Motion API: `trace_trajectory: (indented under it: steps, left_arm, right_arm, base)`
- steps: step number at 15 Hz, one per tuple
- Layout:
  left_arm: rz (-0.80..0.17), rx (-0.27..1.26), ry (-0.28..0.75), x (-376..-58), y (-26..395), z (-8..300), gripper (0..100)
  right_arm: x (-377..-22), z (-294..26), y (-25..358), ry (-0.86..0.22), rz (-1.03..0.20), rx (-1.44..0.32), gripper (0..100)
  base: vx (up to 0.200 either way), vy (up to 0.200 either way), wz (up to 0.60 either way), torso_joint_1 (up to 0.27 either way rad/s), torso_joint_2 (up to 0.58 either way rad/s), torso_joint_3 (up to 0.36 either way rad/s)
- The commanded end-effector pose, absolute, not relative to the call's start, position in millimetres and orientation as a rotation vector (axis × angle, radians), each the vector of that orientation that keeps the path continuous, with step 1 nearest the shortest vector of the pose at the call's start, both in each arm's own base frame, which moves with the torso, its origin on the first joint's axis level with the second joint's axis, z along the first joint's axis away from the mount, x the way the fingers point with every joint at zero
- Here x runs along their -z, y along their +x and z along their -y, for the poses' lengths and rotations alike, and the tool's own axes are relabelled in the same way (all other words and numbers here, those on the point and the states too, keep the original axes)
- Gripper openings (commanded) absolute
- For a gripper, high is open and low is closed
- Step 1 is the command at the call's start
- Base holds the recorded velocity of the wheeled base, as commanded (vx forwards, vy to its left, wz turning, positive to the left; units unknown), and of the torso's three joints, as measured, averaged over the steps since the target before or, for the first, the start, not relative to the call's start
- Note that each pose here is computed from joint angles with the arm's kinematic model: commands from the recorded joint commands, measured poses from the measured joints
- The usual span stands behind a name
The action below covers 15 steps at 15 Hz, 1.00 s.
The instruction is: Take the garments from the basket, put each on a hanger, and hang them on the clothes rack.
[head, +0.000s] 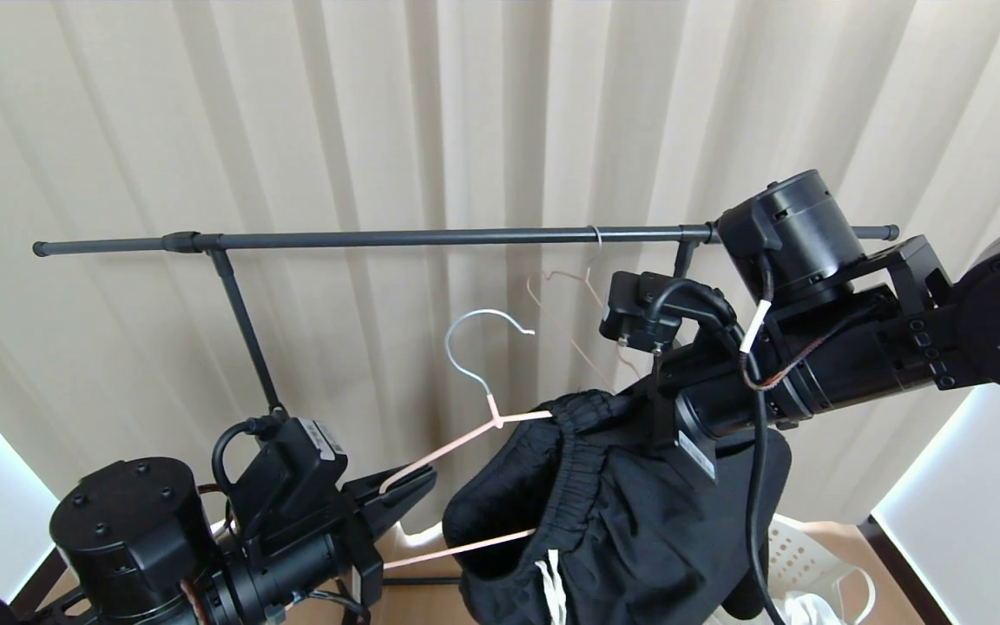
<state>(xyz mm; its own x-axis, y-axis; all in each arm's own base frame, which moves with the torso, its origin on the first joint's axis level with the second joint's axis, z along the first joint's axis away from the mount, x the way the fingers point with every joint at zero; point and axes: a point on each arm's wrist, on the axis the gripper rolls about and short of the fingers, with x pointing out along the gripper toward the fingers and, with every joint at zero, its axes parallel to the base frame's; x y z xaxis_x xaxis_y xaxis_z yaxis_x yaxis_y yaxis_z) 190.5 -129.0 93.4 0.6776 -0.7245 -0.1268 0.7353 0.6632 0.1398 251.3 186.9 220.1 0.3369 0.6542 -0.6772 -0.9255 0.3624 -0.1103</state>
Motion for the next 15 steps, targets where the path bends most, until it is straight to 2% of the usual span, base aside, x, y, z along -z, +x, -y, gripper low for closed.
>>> trace_trajectory:
  steps: [1, 2, 10, 11, 15]
  left_arm:
    - [-0.076, 0.825, 0.166, -92, 191, 129, 0]
    - [-0.075, 0.825, 0.142, -94, 192, 130, 0]
    - [-0.135, 0.823, 0.15, -82, 194, 130, 0]
    - [-0.133, 0.823, 0.15, -82, 195, 131, 100]
    - [-0.127, 0.806, 0.146, -83, 199, 128, 100]
  right_arm:
    - [-222, -186, 251, -0.531, -0.587, -1.093, 0]
    - [-224, -186, 250, -0.521, -0.586, -1.089, 0]
    - [-230, -182, 244, -0.514, -0.556, -1.083, 0]
    - [-230, -181, 243, -0.512, -0.555, -1.082, 0]
    - [-229, -181, 243, -0.513, -0.56, -1.081, 0]
  base:
    - [0.0, 0.0, 0.0, 0.0, 0.0, 0.0]
    - [0.0, 0.0, 0.0, 0.0, 0.0, 0.0]
    - [0.0, 0.0, 0.0, 0.0, 0.0, 0.0]
    - [0.0, 0.0, 0.0, 0.0, 0.0, 0.0]
    - [0.0, 0.0, 0.0, 0.0, 0.0, 0.0]
